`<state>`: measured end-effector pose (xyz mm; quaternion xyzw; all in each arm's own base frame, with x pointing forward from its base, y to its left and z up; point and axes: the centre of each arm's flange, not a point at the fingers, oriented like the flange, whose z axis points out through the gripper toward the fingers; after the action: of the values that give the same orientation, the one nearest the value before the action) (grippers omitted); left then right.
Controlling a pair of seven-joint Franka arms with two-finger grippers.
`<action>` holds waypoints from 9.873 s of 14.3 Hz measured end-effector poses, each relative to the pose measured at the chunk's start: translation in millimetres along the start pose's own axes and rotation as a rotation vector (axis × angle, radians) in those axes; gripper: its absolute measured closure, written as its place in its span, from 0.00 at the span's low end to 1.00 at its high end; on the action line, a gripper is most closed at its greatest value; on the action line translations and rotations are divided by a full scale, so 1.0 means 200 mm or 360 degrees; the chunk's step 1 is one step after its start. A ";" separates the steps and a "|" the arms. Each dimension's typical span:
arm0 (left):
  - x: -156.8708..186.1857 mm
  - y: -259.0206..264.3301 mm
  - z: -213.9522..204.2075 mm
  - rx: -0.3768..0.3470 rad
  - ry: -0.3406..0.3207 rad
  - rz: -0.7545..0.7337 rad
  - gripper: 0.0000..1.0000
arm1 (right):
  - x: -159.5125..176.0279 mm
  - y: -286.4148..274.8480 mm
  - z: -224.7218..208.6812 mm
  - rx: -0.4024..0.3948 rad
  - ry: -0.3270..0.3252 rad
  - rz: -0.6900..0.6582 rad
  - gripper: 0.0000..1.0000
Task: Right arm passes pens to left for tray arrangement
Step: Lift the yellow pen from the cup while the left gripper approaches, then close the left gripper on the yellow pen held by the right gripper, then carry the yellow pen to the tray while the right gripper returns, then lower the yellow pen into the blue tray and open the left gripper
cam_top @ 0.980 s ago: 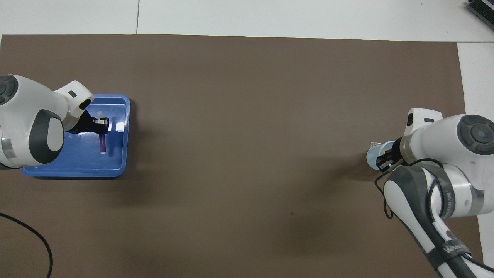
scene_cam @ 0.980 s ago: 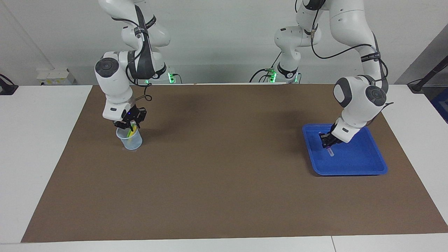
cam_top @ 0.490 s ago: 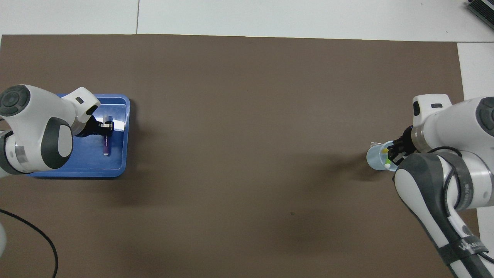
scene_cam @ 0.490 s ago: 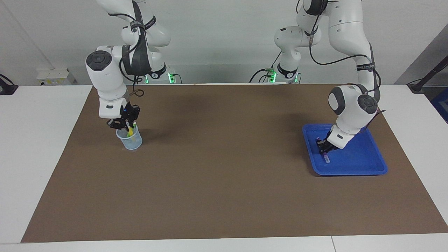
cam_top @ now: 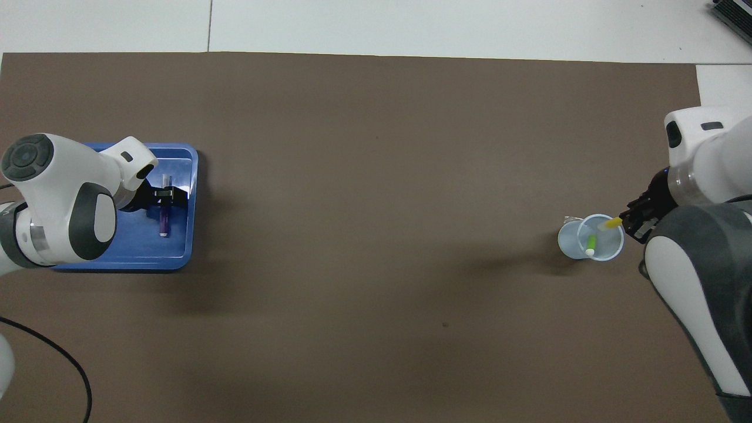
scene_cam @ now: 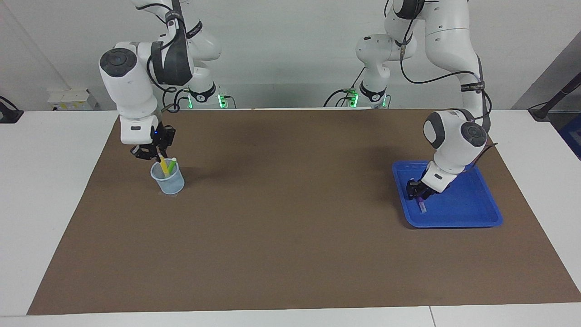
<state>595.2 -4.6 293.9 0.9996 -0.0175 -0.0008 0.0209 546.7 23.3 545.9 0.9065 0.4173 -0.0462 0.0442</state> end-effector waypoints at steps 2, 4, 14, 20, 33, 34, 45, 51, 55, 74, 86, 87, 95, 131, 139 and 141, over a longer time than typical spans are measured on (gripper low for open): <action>0.00 0.00 -0.01 -0.0002 -0.0020 0.0000 0.10 | 0.03 -0.05 -0.13 0.0070 0.0059 0.0015 0.81; 0.02 0.00 -0.07 -0.0024 -0.0074 -0.0018 0.02 | 0.06 -0.11 -0.17 0.0215 0.0149 0.0141 0.81; -0.02 0.13 -0.70 -0.0394 -0.0283 -0.0668 0.00 | 0.52 -0.61 -0.23 0.0909 0.0389 0.1225 0.81; -0.13 0.36 -1.00 -0.0567 -0.0421 -0.1347 0.00 | 0.73 -0.91 -0.14 0.1246 0.0527 0.1850 0.81; -0.43 0.94 -1.06 -0.0796 -0.0545 -0.2229 0.00 | 1.04 -1.45 0.11 0.1592 0.0714 0.2284 0.81; -0.45 1.00 -1.04 -0.0792 -0.0544 -0.2238 0.00 | 1.05 -1.46 0.11 0.1592 0.0710 0.2285 0.81; -0.65 1.23 -0.90 -0.0795 -0.0487 -0.2221 0.19 | 1.05 -1.44 0.11 0.1592 0.0713 0.2292 0.81; -0.65 1.21 -0.93 -0.0815 -0.0476 -0.2227 0.75 | 1.05 -1.45 0.12 0.1591 0.0700 0.2287 0.81; -0.64 1.20 -0.93 -0.0820 -0.0473 -0.2231 0.82 | 1.05 -1.46 0.12 0.1592 0.0699 0.2284 0.81; -0.62 1.02 -0.93 -0.0796 -0.0445 -0.1940 0.82 | 0.92 -1.18 0.17 0.1290 0.0515 0.1881 0.00; -0.62 0.20 -0.95 -0.0323 -0.0188 -0.0583 0.82 | 0.14 -0.39 0.37 0.0289 0.0075 0.0478 0.05; -0.62 0.13 -0.96 -0.0275 -0.0162 -0.0504 0.82 | 0.09 -0.34 0.43 0.0272 0.0074 0.0471 0.10; -0.52 -0.19 -0.87 0.0046 -0.0060 0.0015 0.82 | -0.13 -0.17 0.72 0.0123 0.0089 0.0287 0.20; -0.12 -0.34 -0.04 0.0077 0.0081 0.0052 0.40 | -0.17 -0.11 0.79 0.0049 0.0140 0.0222 0.76; -0.01 -0.30 -0.37 0.0012 -0.0120 0.0035 0.40 | -0.14 -0.09 0.60 0.0108 0.0075 0.0200 0.81; 0.00 -0.27 -0.47 -0.0018 -0.0158 -0.0032 0.22 | -0.10 -0.08 0.45 0.0113 0.0063 0.0169 0.81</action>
<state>597.4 53.5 386.2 0.9984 -0.0086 -0.0507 0.0255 517.0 8.3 458.7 0.9290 0.3677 -0.0408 0.0061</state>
